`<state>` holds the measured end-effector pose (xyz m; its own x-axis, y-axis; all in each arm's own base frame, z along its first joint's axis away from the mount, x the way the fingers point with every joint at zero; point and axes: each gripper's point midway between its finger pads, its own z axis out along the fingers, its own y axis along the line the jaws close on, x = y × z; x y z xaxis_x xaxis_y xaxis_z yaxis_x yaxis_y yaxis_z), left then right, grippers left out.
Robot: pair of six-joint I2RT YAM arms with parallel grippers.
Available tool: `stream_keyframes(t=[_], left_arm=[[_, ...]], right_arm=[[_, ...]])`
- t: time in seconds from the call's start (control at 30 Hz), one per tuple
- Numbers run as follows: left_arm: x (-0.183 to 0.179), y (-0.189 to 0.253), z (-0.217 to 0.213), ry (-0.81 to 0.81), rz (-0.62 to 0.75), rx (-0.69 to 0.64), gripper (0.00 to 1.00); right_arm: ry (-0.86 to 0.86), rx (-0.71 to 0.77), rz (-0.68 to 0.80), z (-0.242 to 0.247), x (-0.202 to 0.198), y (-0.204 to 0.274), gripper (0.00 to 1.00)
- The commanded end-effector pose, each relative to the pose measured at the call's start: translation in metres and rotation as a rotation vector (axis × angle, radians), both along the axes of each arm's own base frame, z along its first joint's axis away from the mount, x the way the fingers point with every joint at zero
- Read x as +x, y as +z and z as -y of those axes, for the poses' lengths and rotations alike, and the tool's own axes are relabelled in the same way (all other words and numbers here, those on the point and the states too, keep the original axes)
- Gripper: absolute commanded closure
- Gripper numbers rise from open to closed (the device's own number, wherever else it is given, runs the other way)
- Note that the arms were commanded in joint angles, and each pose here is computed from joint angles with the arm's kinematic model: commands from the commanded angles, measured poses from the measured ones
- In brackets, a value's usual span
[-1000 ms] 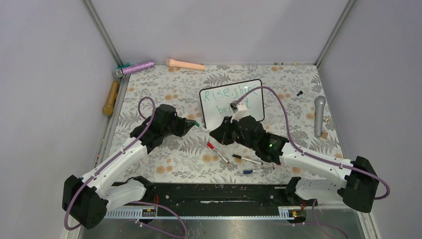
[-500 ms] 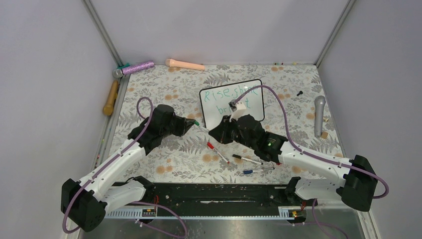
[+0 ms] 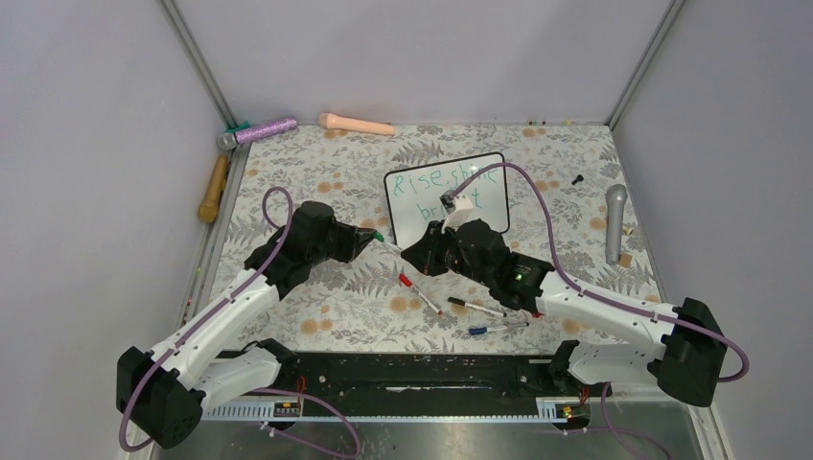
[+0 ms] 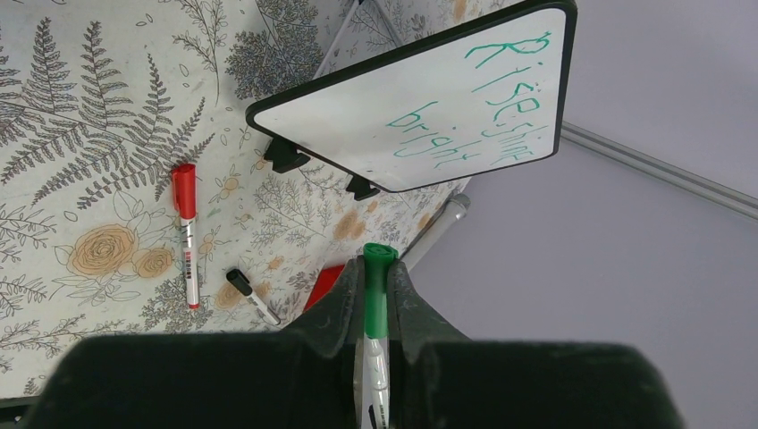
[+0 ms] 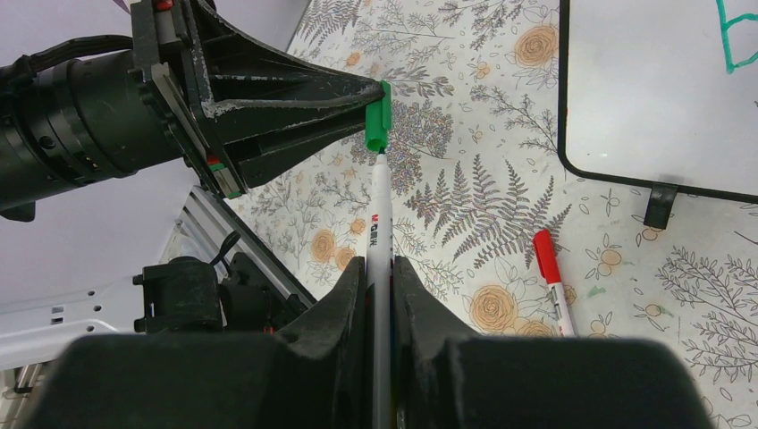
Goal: Write a sentence on the whiteboard
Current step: Insert the whiteboard marker without the cap into the pen cap.
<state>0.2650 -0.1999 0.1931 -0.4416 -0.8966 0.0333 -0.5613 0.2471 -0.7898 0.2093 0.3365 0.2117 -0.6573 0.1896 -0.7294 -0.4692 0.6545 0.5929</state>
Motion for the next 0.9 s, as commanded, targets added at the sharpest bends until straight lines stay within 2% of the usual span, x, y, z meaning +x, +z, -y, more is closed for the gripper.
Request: stream_keyframes(t=[0.0,0.57,0.87], left_arm=[[0.001,0.026,0.008,-0.033,0.066,-0.050,1.00],[-0.006,0.023,0.019,-0.078,0.050,-0.049,1.00],[-0.014,0.035,0.052,-0.112,0.060,-0.201,1.00]], right_arm=[[0.003,0.043,0.053,-0.008,0.004,0.026,1.00],[-0.007,0.022,0.062,-0.009,0.009,0.020,1.00],[-0.092,0.064,0.263,-0.015,0.041,0.016,1.00]])
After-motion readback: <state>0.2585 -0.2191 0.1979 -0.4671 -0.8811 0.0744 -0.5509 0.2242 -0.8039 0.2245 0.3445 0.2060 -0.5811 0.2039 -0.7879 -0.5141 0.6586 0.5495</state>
